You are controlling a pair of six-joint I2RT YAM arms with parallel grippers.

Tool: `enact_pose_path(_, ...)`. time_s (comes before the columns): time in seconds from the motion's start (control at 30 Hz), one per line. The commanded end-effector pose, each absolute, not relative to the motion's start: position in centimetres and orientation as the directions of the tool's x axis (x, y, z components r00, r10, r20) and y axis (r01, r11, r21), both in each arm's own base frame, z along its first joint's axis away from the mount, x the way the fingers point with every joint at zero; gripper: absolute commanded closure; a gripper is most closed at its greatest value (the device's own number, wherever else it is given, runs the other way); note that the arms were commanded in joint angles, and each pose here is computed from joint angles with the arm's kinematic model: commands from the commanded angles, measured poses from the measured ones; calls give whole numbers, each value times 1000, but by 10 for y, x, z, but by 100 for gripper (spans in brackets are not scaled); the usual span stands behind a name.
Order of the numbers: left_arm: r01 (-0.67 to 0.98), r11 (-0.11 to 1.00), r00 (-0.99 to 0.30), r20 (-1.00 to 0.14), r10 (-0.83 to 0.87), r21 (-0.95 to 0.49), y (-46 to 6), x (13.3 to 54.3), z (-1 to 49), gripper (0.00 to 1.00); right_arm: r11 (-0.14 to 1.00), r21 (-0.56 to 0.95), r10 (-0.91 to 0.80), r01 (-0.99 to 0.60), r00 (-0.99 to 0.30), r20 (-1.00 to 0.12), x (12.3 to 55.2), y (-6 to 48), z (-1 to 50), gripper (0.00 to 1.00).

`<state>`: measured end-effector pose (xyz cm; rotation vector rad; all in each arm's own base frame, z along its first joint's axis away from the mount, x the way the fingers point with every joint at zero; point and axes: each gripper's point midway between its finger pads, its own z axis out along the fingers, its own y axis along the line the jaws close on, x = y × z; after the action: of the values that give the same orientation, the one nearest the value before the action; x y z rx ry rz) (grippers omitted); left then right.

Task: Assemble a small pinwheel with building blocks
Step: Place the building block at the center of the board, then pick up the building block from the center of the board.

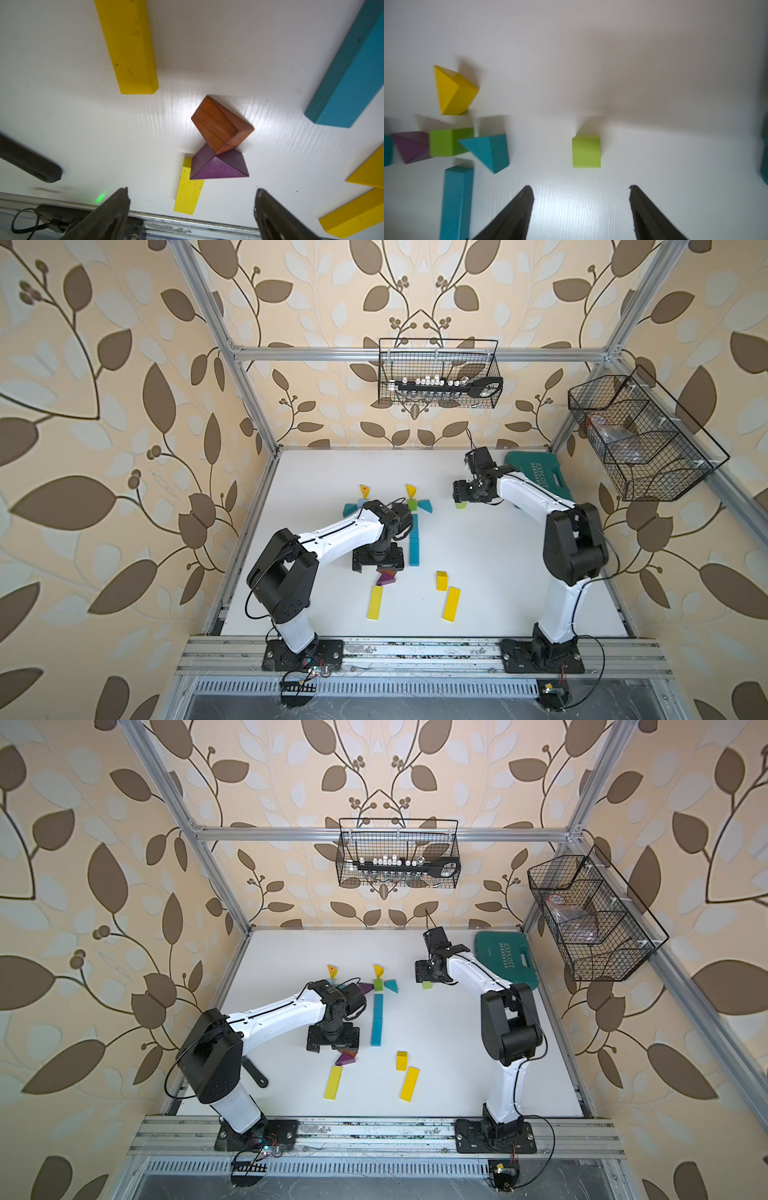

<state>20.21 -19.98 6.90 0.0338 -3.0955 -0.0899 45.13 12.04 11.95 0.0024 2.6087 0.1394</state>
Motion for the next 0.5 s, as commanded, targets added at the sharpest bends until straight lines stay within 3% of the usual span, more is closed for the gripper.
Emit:
enact_pose_path(0.0,-5,999,-997,75,-7,35,-211,204,64,8,986,166,66,-24,-856,-513,421,120,134,23)
enact_pose_path(0.23,-40,997,-993,108,-46,60,-223,213,44,21,973,228,97,-21,-864,-494,374,117,126,21)
enact_pose_path(0.47,-29,993,-989,142,-45,112,-223,216,32,37,975,220,89,-22,-874,-479,355,112,113,21)
